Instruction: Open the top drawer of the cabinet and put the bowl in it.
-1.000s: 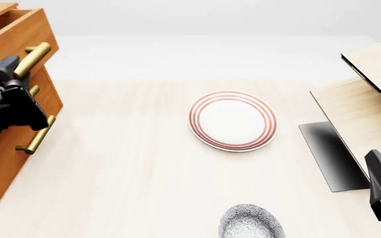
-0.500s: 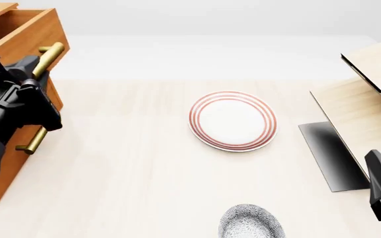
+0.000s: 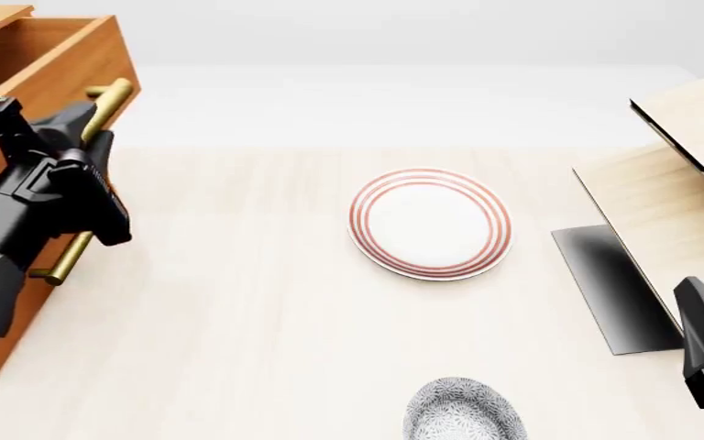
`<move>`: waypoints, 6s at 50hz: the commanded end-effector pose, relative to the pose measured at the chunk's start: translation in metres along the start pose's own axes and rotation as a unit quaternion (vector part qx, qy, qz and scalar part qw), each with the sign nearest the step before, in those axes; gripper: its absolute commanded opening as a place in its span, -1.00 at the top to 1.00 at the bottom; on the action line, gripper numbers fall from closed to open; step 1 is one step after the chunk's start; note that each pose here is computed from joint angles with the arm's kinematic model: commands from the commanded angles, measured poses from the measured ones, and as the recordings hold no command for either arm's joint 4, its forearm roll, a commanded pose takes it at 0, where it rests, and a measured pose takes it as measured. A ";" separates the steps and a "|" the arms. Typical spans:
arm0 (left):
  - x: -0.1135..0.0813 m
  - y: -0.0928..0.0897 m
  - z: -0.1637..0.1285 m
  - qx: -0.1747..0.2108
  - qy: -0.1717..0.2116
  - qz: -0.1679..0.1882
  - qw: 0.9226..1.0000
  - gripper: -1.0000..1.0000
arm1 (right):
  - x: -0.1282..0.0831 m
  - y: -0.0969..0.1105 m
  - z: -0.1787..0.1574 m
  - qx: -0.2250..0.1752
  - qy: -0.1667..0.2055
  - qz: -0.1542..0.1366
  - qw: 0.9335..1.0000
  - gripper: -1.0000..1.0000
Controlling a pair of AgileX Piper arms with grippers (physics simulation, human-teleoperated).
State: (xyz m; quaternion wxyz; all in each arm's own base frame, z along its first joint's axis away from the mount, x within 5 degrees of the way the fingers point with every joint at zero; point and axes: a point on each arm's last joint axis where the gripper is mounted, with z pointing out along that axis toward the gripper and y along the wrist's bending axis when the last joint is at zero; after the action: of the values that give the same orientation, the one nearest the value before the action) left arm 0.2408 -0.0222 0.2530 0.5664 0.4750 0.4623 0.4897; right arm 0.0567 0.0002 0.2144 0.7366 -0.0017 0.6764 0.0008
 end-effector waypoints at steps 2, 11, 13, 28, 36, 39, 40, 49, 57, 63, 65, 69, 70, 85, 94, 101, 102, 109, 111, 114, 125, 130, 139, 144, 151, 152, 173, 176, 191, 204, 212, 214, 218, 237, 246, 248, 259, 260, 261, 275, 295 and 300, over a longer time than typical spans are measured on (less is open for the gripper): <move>-0.034 -0.009 -0.009 0.027 -0.073 -0.006 0.997 1.00 | 0.000 0.000 0.000 0.000 0.000 0.000 1.000 -1.00; -0.040 -0.003 -0.011 0.057 -0.085 -0.032 0.994 -1.00 | 0.000 0.000 0.000 0.000 0.000 0.000 1.000 -1.00; -0.041 -0.006 -0.013 0.062 -0.087 -0.032 0.994 -1.00 | 0.000 0.000 0.000 0.000 0.000 0.000 1.000 -1.00; -0.053 -0.001 -0.023 0.075 -0.115 -0.045 0.989 -1.00 | 0.000 0.000 0.000 0.000 0.000 0.000 1.000 -1.00; -0.051 0.008 -0.036 0.065 -0.118 -0.046 0.990 -1.00 | 0.000 0.000 0.000 0.000 0.000 0.000 1.000 -1.00; -0.050 0.023 -0.037 0.075 -0.112 -0.077 0.988 -1.00 | 0.000 0.000 0.000 0.000 0.000 0.000 1.000 -1.00; -0.059 0.026 -0.036 0.075 -0.131 -0.081 0.985 -1.00 | 0.000 0.000 0.000 0.000 0.001 0.000 1.000 -1.00; -0.058 0.068 -0.038 0.103 -0.117 -0.173 0.973 -1.00 | 0.000 0.000 0.000 0.000 0.000 0.000 1.000 -1.00; -0.059 0.092 -0.034 0.141 -0.097 -0.251 0.953 -1.00 | 0.000 0.000 0.000 0.000 0.000 0.000 1.000 -1.00; -0.051 0.121 -0.040 0.148 -0.068 -0.313 0.936 -1.00 | 0.000 0.000 0.000 0.000 0.000 0.000 1.000 -1.00; -0.047 0.127 -0.040 0.151 -0.053 -0.326 0.932 -1.00 | 0.000 0.000 0.000 0.000 0.000 0.000 1.000 -1.00; -0.043 0.141 -0.035 0.166 -0.025 -0.365 0.916 -1.00 | 0.000 0.000 0.000 0.000 0.000 0.000 1.000 -1.00; -0.048 0.144 -0.031 0.173 -0.031 -0.375 0.910 -1.00 | 0.000 0.000 0.000 0.000 0.000 0.000 1.000 -1.00; -0.039 0.187 -0.013 0.199 0.046 -0.485 0.850 -1.00 | 0.000 0.000 0.000 0.000 0.000 0.000 1.000 -1.00; -0.037 0.204 0.001 0.212 0.087 -0.538 0.811 -1.00 | 0.000 0.000 0.000 0.000 0.000 0.000 1.000 -1.00; -0.033 0.211 0.010 0.219 0.121 -0.572 0.781 -1.00 | 0.000 0.000 0.000 0.000 0.000 0.000 1.000 -1.00; -0.034 0.212 0.012 0.221 0.121 -0.575 0.779 -1.00 | 0.000 0.000 0.000 0.000 0.000 0.000 1.000 -1.00; -0.020 0.211 0.017 0.218 0.166 -0.589 0.760 -1.00 | 0.000 0.000 0.000 0.000 0.000 0.000 1.000 -1.00; -0.019 0.212 0.018 0.220 0.175 -0.596 0.752 -1.00 | 0.000 0.000 0.000 0.000 0.001 0.000 1.000 -1.00; -0.012 0.212 0.018 0.217 0.195 -0.600 0.745 -1.00 | 0.000 0.000 0.000 0.000 0.000 0.000 1.000 -1.00; -0.010 0.206 0.028 0.233 0.226 -0.615 0.718 -1.00 | 0.000 0.000 0.000 0.000 0.000 0.000 1.000 -1.00; -0.007 0.201 0.034 0.238 0.242 -0.618 0.709 -1.00 | 0.000 0.000 0.000 0.000 0.000 0.000 1.000 -1.00; -0.003 0.184 0.050 0.258 0.275 -0.618 0.689 -1.00 | 0.000 0.000 0.000 0.000 0.000 0.000 1.000 -1.00; -0.001 0.178 0.055 0.263 0.285 -0.617 0.685 -1.00 | 0.000 0.000 0.000 0.000 0.000 0.000 1.000 -1.00; 0.004 0.175 0.057 0.264 0.299 -0.618 0.677 -1.00 | 0.000 0.000 0.000 0.000 0.000 0.000 1.000 -1.00; 0.008 0.172 0.058 0.265 0.306 -0.615 0.677 -1.00 | 0.000 0.000 0.000 0.000 0.000 0.000 1.000 -1.00; 0.023 0.155 0.058 0.256 0.335 -0.622 0.660 -1.00 | 0.000 0.000 0.000 0.000 0.001 0.000 1.000 -1.00; 0.021 0.152 0.060 0.259 0.335 -0.623 0.658 -1.00 | 0.000 0.000 0.000 0.000 0.000 0.000 1.000 -1.00; 0.021 0.140 0.063 0.263 0.341 -0.625 0.651 -1.00 | 0.000 0.000 0.000 0.000 0.000 0.000 1.000 -1.00; 0.022 0.129 0.065 0.269 0.345 -0.620 0.651 -1.00 | 0.000 0.000 0.000 0.000 0.000 0.000 1.000 -1.00; 0.015 0.125 0.069 0.280 0.339 -0.616 0.653 -1.00 | 0.000 0.000 0.000 0.000 0.000 0.000 1.000 -1.00; 0.014 0.125 0.069 0.283 0.336 -0.615 0.655 -1.00 | 0.000 0.000 0.000 0.000 0.000 0.000 1.000 -1.00; 0.009 0.121 0.071 0.291 0.333 -0.611 0.657 -1.00 | 0.000 0.000 0.000 0.000 0.000 0.000 1.000 -1.00; -0.011 0.118 0.075 0.320 0.315 -0.597 0.664 -1.00 | 0.000 0.000 0.000 0.000 0.000 0.000 1.000 -1.00; -0.016 0.118 0.075 0.329 0.309 -0.591 0.668 -1.00 | 0.000 0.000 0.000 0.000 0.001 0.000 1.000 -1.00; -0.017 0.118 0.075 0.330 0.308 -0.590 0.669 -1.00 | 0.000 0.000 0.000 0.000 0.001 0.000 1.000 -1.00; -0.024 0.119 0.077 0.339 0.299 -0.586 0.673 -1.00 | 0.000 0.000 0.000 0.000 0.001 0.000 1.000 -1.00; -0.025 0.119 0.077 0.338 0.298 -0.586 0.673 -1.00 | 0.000 0.000 0.000 0.000 0.000 0.000 1.000 -1.00; -0.026 0.119 0.077 0.340 0.297 -0.585 0.673 -1.00 | 0.000 0.000 0.000 0.000 0.000 0.000 1.000 -1.00; -0.038 0.119 0.080 0.353 0.283 -0.579 0.679 -1.00 | 0.000 0.000 0.000 0.000 0.000 0.000 1.000 -1.00; -0.050 0.125 0.079 0.362 0.264 -0.573 0.686 -1.00 | 0.000 0.000 0.000 0.000 0.000 0.000 1.000 -1.00; -0.052 0.125 0.077 0.365 0.262 -0.571 0.687 -1.00 | 0.000 0.000 0.000 0.000 0.000 0.000 1.000 -1.00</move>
State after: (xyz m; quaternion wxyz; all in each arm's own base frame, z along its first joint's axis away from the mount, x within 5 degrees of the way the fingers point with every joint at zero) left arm 0.3005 -0.0635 0.3847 0.3660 0.1080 0.9230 -0.0490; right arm 0.0567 0.0002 0.2144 0.7366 -0.0017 0.6764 0.0008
